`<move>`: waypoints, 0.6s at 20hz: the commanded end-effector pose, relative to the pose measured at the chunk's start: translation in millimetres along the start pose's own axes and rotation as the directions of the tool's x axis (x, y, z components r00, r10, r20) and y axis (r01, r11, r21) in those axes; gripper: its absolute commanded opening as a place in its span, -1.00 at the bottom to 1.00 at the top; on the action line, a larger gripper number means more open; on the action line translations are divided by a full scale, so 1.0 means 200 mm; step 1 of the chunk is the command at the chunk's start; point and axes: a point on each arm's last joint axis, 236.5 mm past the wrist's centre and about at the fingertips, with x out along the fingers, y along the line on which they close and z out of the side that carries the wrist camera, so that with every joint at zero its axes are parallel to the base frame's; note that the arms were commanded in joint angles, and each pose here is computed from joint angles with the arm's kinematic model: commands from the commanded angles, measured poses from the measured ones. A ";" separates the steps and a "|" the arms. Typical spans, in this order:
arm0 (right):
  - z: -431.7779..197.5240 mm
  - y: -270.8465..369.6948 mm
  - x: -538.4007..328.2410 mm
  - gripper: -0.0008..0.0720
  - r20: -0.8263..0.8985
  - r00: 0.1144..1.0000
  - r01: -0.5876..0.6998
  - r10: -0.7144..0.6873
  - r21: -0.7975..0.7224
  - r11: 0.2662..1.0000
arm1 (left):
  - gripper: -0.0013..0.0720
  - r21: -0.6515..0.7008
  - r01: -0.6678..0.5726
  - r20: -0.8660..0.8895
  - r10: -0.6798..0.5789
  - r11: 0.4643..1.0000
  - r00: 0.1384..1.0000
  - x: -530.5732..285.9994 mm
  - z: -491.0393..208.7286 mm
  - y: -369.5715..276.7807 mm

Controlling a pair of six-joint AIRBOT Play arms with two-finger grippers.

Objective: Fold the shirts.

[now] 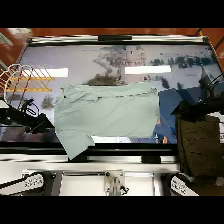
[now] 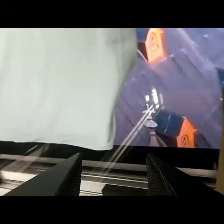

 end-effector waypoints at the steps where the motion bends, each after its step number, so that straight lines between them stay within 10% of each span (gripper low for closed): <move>1: 0.02 0.02 0.02 0.42 0.031 0.999 -0.030 0.029 0.013 0.999 | 0.17 0.015 -0.018 0.024 0.018 1.000 1.000 0.05 0.02 0.05; 10: 0.01 0.00 0.02 0.43 0.020 1.000 -0.015 0.014 0.050 0.999 | 0.12 0.027 0.021 -0.053 -0.019 0.999 0.998 0.25 0.03 0.03; 12: -0.06 0.00 0.03 0.74 -0.030 0.999 -0.012 0.014 0.059 0.998 | 0.00 0.041 0.012 -0.062 -0.009 0.999 0.998 0.30 0.03 0.02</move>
